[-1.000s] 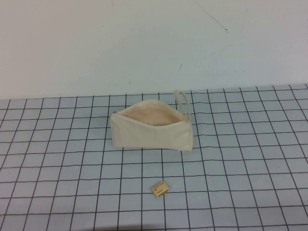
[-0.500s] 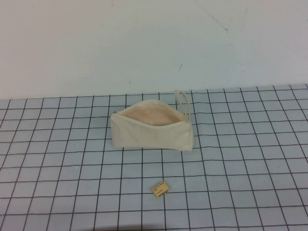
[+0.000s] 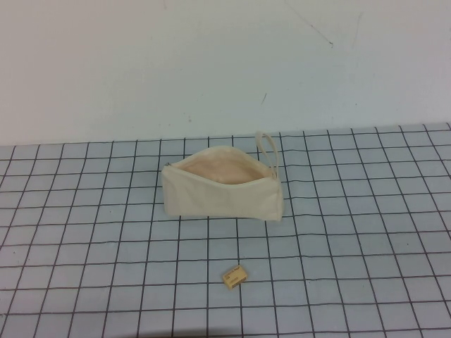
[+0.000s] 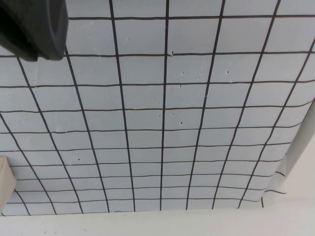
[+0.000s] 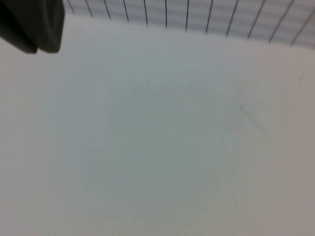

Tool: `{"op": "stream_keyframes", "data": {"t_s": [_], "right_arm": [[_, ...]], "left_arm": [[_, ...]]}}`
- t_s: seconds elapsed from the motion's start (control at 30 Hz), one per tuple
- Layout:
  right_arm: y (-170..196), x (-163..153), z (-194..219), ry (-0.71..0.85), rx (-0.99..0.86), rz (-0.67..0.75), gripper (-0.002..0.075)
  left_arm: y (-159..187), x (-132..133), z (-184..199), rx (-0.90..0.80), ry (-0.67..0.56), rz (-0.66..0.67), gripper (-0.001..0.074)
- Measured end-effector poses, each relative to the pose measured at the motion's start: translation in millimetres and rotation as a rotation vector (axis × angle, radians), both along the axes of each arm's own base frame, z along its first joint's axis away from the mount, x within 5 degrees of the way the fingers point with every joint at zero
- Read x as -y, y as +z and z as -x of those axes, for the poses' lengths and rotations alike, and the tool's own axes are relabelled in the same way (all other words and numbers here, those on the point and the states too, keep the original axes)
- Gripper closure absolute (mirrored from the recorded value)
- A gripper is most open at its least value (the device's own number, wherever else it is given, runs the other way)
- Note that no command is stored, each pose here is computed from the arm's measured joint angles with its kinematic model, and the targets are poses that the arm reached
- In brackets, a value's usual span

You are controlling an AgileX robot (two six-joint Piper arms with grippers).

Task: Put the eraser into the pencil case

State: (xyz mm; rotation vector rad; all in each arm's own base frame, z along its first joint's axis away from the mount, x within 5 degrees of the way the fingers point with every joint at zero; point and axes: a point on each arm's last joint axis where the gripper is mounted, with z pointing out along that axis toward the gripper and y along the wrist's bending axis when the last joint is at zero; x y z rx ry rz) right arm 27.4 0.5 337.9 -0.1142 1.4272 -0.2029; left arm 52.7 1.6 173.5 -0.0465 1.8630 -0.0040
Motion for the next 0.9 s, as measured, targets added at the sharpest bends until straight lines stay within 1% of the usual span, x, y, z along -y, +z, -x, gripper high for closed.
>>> {"op": "stream_keyframes", "data": {"t_s": [0.03, 0.07, 0.1, 0.2, 0.27, 0.4, 0.5, 0.57, 0.63, 0.7, 0.83, 0.9], "right_arm": [[4.9, -0.2, -4.1, 0.001, -0.069, 0.028, 0.0727], [15.2, -0.5, -11.7, 0.009, -0.203, 0.104, 0.0727], [21.3, -0.5, -18.2, 0.02, -0.289, 0.139, 0.0727], [33.7, -1.0, -35.0, 0.057, -0.443, 0.211, 0.0727], [39.3, -2.6, -51.6, 0.101, -0.536, 0.214, 0.0727], [41.3, -9.9, -89.1, 0.231, -0.713, 0.148, 0.0727], [31.2, -17.3, -123.8, 0.364, -0.85, 0.108, 0.0727], [20.7, -19.4, -145.0, 0.411, -0.918, 0.073, 0.0726], [6.7, -18.3, -166.1, 0.422, -0.981, 0.055, 0.0715], [-8.8, -16.6, -186.1, 0.42, -1.034, 0.045, 0.0689], [-34.2, -23.5, -212.5, 0.436, -1.105, 0.082, 0.064], [-45.6, -37.2, -221.3, 0.474, -1.132, 0.135, 0.0627]], "left_arm": [[0.0, 0.0, 0.0, 0.0, 0.0, 0.0, 0.0736], [0.0, 0.0, 0.0, 0.0, 0.0, 0.0, 0.0736], [0.0, 0.0, 0.0, 0.0, 0.0, 0.0, 0.0736], [0.0, 0.0, 0.0, 0.0, 0.0, 0.0, 0.0736], [0.0, 0.0, 0.0, 0.0, 0.0, 0.0, 0.0736], [0.0, 0.0, 0.0, 0.0, 0.0, 0.0, 0.0736], [0.0, 0.0, 0.0, 0.0, 0.0, 0.0, 0.0736], [0.0, 0.0, 0.0, 0.0, 0.0, 0.0, 0.0736], [0.0, 0.0, 0.0, 0.0, 0.0, 0.0, 0.0736], [0.0, 0.0, 0.0, 0.0, 0.0, 0.0, 0.0736], [0.0, 0.0, 0.0, 0.0, 0.0, 0.0, 0.0736], [0.0, 0.0, 0.0, 0.0, 0.0, 0.0, 0.0736]]}}
